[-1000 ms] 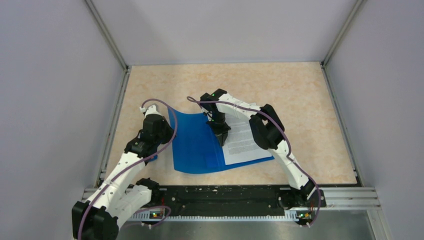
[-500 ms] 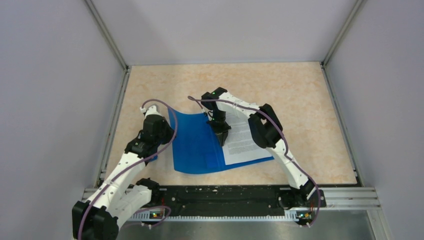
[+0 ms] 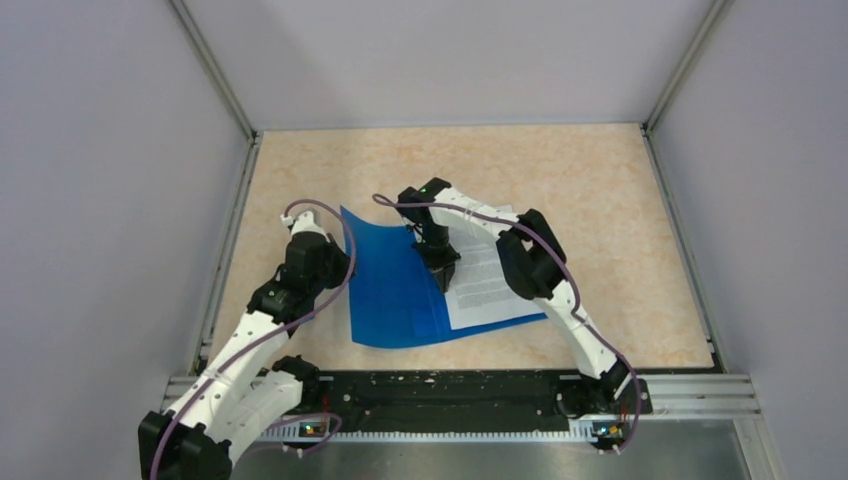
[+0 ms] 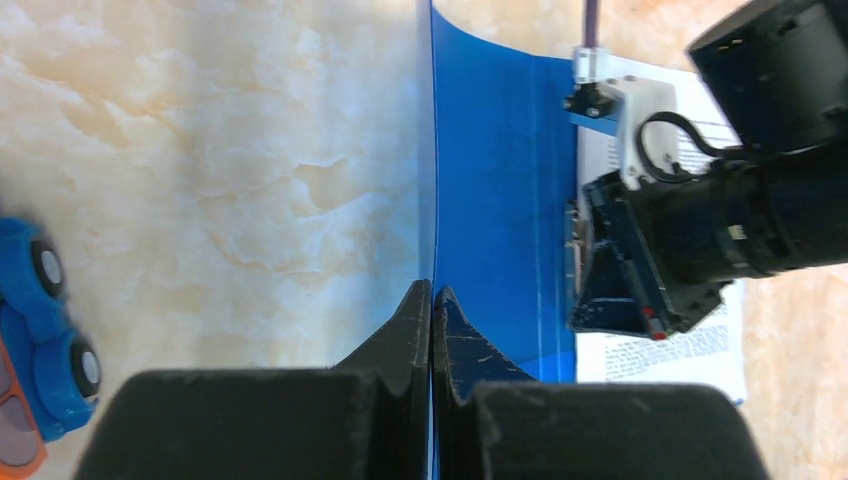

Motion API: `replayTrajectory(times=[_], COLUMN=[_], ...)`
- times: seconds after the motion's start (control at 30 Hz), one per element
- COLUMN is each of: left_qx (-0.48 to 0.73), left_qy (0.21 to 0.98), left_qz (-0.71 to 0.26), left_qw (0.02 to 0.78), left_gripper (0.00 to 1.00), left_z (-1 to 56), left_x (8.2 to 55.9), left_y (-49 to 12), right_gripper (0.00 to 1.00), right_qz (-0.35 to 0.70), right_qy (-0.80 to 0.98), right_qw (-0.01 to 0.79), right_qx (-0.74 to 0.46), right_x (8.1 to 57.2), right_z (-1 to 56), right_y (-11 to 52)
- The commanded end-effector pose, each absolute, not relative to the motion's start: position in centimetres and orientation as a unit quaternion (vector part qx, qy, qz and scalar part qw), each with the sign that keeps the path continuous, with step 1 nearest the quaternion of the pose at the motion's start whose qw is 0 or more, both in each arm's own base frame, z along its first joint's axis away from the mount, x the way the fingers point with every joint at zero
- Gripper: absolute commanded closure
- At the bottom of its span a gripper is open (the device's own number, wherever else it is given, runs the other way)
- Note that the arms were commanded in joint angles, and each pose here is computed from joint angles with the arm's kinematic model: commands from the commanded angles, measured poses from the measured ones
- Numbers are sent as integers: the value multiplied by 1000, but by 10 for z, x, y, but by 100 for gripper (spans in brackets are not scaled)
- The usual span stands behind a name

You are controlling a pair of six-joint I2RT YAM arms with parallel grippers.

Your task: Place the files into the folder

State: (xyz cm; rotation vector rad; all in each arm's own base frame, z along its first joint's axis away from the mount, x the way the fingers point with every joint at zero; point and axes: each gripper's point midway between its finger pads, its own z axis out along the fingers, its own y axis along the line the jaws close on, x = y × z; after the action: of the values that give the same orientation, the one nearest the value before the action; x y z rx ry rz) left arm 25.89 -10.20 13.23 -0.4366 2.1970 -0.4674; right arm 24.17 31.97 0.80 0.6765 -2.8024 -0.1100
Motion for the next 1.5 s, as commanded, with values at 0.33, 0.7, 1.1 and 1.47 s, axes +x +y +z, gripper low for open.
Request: replayTrajectory(times=[0.33,0.7,1.1,1.47], left_qx=[-154,-182,-175,-172], left_qy=[873,872,878,878], left_qz=[-263,-259,-233,-223], left_qw=[381,373,380,386], left_gripper=[100,100,100,100], left_z=[146,130,129,131], left_x=[227,219,218,221], left_y=[-145,-139,-130,-127], right_gripper=[100,100,100,100], right_qz=[120,-34,-54,-31], right_qy=[-933,-931,-925,-924], right_qw=[-148,-160,-191,-199], right_qx=[306,328,325,325], right_x=[300,289,298,302], right_z=[-70,-54,-5,13], right_y=[333,362,367,355])
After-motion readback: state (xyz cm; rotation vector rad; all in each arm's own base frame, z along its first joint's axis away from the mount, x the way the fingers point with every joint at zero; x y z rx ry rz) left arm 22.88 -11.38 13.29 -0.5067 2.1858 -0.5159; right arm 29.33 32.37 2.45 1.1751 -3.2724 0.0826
